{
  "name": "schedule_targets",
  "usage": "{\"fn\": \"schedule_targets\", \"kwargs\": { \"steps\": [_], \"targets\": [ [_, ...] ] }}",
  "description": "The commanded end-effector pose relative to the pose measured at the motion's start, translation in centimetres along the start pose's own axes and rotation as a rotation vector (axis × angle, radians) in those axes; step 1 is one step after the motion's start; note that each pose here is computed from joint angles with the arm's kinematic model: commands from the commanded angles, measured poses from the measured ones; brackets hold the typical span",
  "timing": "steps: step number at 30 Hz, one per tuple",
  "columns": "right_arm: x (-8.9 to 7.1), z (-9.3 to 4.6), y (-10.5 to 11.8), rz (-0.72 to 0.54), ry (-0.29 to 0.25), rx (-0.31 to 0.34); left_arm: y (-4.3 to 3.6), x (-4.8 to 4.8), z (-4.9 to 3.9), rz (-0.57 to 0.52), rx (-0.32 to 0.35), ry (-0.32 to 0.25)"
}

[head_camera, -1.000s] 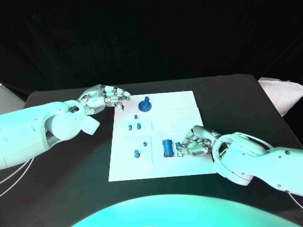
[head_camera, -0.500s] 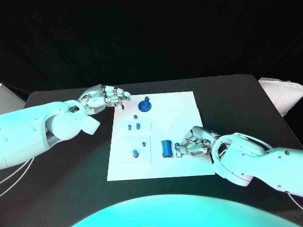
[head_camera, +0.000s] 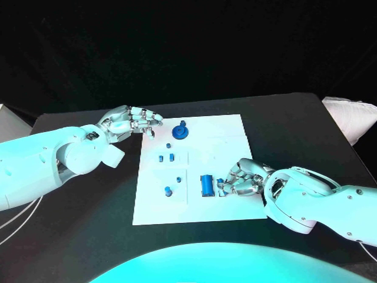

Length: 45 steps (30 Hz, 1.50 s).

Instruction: Assemble the parts on the task board

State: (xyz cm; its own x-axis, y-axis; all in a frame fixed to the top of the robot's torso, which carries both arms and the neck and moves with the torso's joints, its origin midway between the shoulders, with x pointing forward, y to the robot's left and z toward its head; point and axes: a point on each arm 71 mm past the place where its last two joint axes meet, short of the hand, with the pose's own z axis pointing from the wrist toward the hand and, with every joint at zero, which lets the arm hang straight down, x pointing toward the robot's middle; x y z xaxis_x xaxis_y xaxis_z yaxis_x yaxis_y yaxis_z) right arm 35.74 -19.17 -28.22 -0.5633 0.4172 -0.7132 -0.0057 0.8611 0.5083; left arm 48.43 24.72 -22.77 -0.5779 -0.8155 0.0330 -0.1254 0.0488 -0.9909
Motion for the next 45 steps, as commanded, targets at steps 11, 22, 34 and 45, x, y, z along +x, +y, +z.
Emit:
{"fn": "schedule_targets", "kwargs": {
  "steps": [11, 22, 34, 45],
  "targets": [
    [0.2, -0.2, 0.3, -0.008, 0.012, -0.033, -0.05, 0.22, 0.09, -0.011, 0.006, 0.017],
    [0.2, -0.7, 0.4, -0.005, 0.025, -0.048, -0.03, 0.13, 0.09, -0.01, 0.005, 0.014],
    [-0.6, -0.6, -1.1, -0.017, 0.011, -0.039, -0.03, 0.1, 0.11, -0.01, 0.007, 0.012],
    [-5.1, 0.8, -1.4, 0.265, -0.135, -0.253, -0.1, -0.81, 0.45, -0.023, 0.057, -0.077]
  ]
}}
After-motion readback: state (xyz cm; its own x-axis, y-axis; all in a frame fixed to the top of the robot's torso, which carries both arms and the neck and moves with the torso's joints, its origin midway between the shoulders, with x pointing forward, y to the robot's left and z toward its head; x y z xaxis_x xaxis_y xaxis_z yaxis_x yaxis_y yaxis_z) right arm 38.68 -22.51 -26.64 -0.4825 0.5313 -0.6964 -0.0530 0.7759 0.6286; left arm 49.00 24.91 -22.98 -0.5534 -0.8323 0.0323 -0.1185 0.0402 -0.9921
